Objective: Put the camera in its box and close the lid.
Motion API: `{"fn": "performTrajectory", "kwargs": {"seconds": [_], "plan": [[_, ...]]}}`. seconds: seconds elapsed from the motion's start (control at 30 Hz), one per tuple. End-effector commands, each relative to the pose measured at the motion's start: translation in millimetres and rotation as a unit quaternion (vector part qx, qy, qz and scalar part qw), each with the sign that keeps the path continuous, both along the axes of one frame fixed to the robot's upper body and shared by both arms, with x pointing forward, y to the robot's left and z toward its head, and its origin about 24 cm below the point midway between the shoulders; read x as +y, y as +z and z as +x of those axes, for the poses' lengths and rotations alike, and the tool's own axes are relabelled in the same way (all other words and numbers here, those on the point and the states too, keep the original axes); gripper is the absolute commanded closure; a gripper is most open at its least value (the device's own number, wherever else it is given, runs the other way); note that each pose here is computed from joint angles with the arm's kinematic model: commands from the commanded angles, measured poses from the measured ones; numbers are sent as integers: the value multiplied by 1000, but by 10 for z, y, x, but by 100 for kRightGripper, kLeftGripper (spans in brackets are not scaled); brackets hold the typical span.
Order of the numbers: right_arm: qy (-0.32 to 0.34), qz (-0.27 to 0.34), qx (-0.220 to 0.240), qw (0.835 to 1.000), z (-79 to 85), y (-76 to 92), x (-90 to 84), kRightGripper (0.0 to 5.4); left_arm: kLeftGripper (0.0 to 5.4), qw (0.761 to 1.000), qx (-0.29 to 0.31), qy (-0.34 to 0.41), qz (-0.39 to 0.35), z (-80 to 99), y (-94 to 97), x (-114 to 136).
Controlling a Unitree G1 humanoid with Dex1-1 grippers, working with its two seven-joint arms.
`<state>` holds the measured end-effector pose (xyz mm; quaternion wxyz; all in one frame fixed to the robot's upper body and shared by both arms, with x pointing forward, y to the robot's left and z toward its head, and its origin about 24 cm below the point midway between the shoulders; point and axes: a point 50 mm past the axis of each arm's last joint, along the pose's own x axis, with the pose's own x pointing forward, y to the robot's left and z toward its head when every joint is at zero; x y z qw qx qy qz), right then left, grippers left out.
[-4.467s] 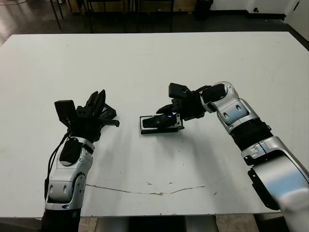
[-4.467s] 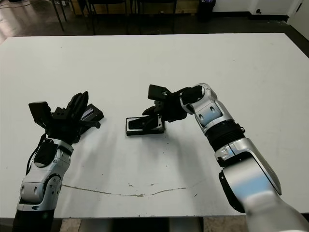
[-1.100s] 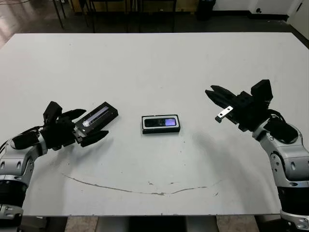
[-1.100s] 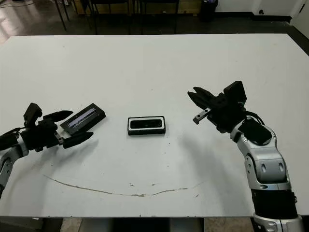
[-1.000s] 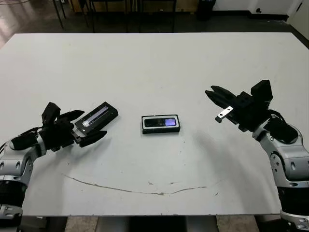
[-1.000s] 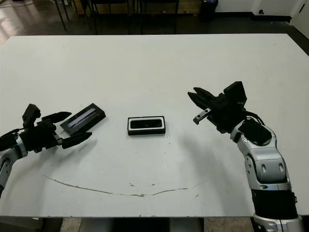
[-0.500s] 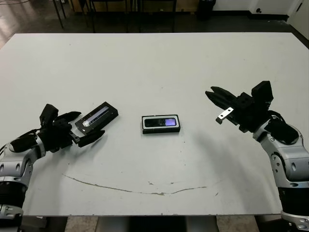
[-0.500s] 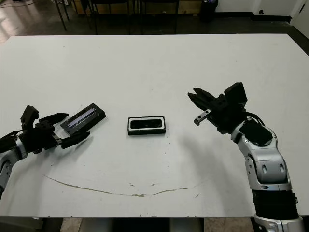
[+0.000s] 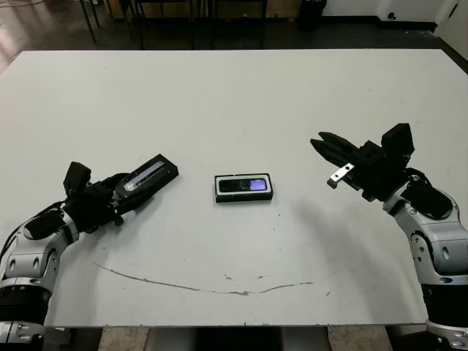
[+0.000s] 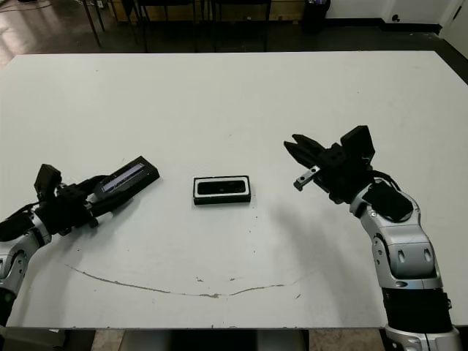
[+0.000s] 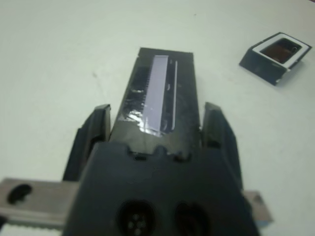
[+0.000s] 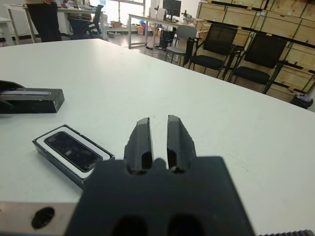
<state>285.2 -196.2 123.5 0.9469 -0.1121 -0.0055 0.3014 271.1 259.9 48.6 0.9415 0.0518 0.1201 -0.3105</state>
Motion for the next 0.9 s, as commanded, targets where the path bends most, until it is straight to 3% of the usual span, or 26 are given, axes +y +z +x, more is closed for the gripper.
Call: {"fn": "performTrajectory", "kwargs": {"seconds": [0.03, 0.27, 0.6, 0.7, 0.9], "plan": [[-5, -5, 15, 1000, -26, -63, -35, 540, 384, 1000, 7, -18, 20, -20, -8, 34], [-6, -6, 18, 1000, -31, -74, -38, 540, 384, 998, -25, -52, 36, 15, 169, 8], [-6, 0, 22, 1000, -30, -67, -38, 540, 384, 989, -95, -107, 26, 270, 725, -171], [-3, 2, 21, 1000, -26, -69, -37, 540, 384, 984, -84, -156, 29, 359, 801, -267], [0, -1, 14, 1000, -28, -64, -52, 540, 384, 970, -32, -237, 51, 496, 752, -479]]}}
